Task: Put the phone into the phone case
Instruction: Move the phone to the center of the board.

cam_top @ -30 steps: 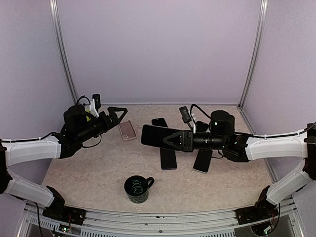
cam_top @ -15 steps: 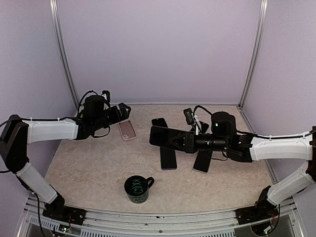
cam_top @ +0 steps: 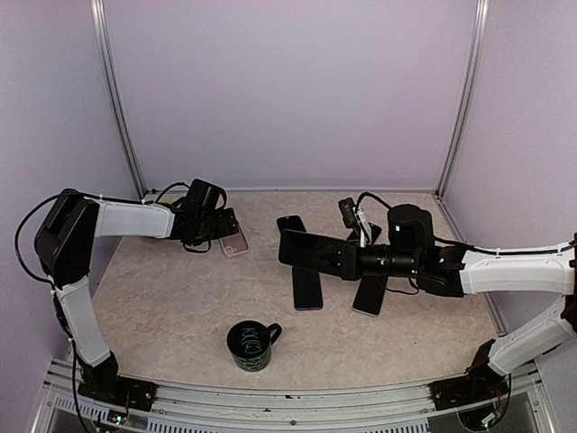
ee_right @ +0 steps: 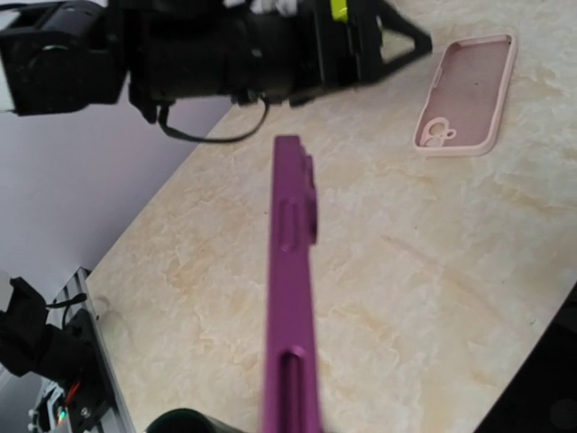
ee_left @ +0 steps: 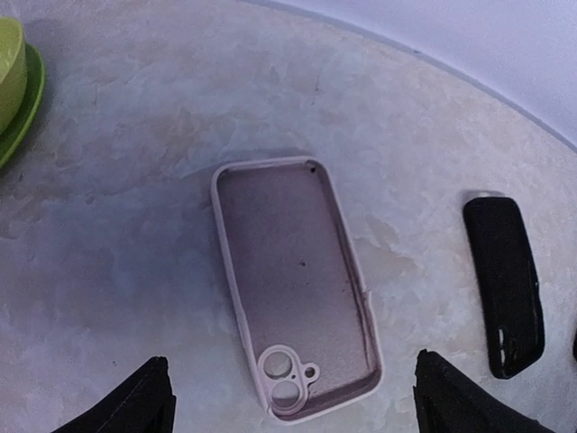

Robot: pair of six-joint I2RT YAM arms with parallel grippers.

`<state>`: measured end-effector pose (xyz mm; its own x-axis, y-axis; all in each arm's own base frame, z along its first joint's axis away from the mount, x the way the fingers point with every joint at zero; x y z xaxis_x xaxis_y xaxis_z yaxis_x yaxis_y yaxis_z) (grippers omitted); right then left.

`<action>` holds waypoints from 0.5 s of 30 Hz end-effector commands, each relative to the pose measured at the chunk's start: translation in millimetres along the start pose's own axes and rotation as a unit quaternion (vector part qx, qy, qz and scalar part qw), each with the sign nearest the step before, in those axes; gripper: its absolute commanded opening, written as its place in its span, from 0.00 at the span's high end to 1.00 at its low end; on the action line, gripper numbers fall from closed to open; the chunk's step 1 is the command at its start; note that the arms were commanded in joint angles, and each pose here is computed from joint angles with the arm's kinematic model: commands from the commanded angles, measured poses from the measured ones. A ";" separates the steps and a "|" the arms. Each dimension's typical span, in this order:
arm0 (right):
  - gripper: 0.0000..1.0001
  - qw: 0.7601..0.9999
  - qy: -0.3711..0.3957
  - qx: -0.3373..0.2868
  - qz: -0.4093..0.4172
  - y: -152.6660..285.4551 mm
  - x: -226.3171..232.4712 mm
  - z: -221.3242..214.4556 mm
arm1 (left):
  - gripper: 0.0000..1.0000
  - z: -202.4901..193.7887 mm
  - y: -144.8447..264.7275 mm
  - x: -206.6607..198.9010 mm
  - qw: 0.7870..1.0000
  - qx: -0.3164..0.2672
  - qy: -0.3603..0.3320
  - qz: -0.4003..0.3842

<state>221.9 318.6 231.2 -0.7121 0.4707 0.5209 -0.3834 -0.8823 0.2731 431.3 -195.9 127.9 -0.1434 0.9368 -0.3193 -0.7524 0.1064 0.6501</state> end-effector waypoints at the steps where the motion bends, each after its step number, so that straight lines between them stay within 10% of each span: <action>1: 1.00 0.999 0.017 -0.032 0.004 8.3 6.1 15.3 | 0.13 -12.1 -10.6 14.9 0.998 0.028 0.008 0.050; 15: 1.00 0.999 0.015 -0.028 0.006 5.1 5.8 15.0 | 0.28 -35.0 -33.3 22.8 0.994 0.062 -0.015 0.092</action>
<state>223.2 317.5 229.5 -0.7092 0.4841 0.5125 -0.3941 -0.8750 0.2811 427.5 -190.1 82.3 -0.2380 0.9486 -0.2085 -0.6434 0.0068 0.7655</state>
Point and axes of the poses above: each gripper's point midway between its finger pads, its own y axis back along the fingers, its own x axis along the line the jaws close on, z = x × y, the point moved 4 cm from there along y, back along the fingers, and after that the axes turned 3 degrees about y, right-handed, at the moved point
